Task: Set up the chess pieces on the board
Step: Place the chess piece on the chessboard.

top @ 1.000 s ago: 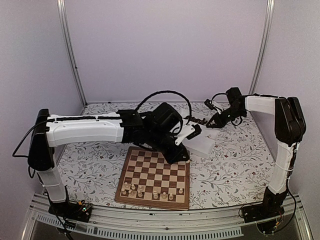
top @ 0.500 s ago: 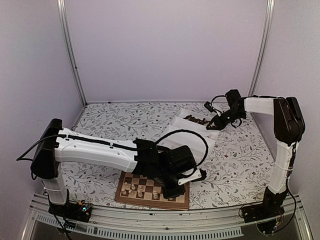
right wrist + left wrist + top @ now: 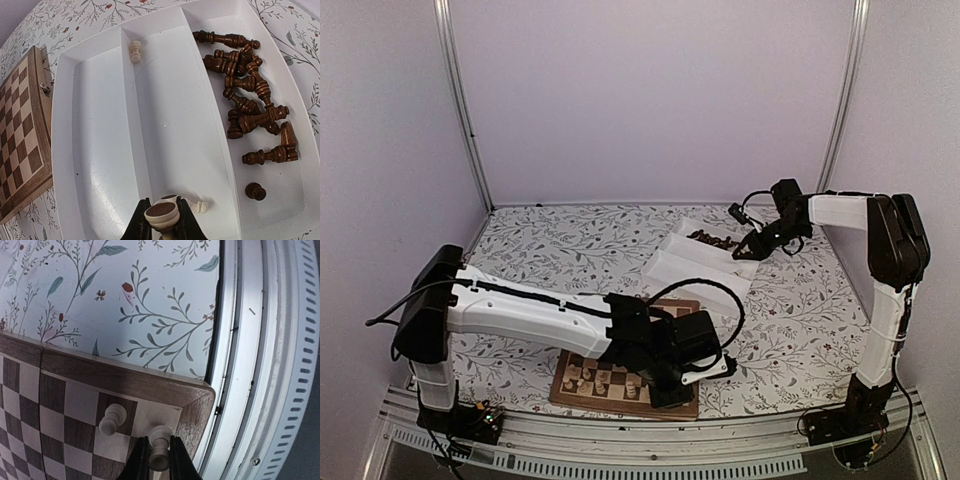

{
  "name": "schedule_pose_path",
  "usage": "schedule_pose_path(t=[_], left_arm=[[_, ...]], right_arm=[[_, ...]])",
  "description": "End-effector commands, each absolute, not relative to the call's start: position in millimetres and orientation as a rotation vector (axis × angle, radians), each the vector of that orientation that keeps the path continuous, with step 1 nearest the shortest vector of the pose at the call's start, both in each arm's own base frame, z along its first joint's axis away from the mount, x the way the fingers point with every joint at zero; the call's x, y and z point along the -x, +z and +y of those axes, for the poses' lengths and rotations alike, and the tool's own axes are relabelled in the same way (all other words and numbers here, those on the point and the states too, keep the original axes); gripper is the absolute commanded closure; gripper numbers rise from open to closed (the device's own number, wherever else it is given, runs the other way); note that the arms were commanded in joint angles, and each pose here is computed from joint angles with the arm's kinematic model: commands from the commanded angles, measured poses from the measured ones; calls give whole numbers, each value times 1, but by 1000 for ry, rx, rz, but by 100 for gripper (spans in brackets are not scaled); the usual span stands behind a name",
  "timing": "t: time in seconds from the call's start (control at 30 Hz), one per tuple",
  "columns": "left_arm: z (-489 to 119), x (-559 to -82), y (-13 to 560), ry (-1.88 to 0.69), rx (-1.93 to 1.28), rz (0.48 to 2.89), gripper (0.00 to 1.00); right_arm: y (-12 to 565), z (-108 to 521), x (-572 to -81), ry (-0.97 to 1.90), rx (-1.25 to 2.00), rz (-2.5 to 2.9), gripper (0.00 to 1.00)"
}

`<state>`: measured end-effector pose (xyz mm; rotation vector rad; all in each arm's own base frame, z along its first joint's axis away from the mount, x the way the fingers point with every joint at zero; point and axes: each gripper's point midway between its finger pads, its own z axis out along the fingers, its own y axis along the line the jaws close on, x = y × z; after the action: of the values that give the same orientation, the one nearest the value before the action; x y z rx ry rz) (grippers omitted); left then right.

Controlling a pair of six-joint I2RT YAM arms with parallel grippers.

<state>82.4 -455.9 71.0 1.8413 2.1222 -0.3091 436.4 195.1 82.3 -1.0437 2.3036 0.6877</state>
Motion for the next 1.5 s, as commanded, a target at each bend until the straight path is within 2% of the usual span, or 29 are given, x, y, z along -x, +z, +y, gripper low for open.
schedule_pose_path(t=[0.0,0.17,0.3,0.57,0.73,0.93,1.03,1.17,1.33,1.47], left_arm=[[-462,-73,70,-313,-1879,2103,97],[-462,-74,65,-297,-1882,2107,96],[-461,-76,62,-272,-1884,2113,90],[-462,-77,59,-260,-1878,2118,85],[-463,-78,60,-263,-1866,2122,77],[-469,-79,78,-299,-1831,2102,71],[-475,-84,106,-324,-1787,2064,69],[-486,-115,158,-373,-1618,1981,65],[-493,-198,207,-523,-1284,1934,63],[-496,-263,247,-741,-1022,1847,61]], right_arm=[[85,197,-436,681,1054,2285,93],[84,197,-435,683,1055,2286,93],[85,197,-435,684,1055,2286,93],[84,197,-434,689,1056,2287,93],[84,197,-434,692,1055,2285,93],[87,199,-434,705,1050,2282,93],[93,201,-433,732,1040,2273,93],[117,208,-428,793,1030,2220,93],[158,222,-418,946,1025,2109,93],[186,230,-410,1056,1013,2039,93]])
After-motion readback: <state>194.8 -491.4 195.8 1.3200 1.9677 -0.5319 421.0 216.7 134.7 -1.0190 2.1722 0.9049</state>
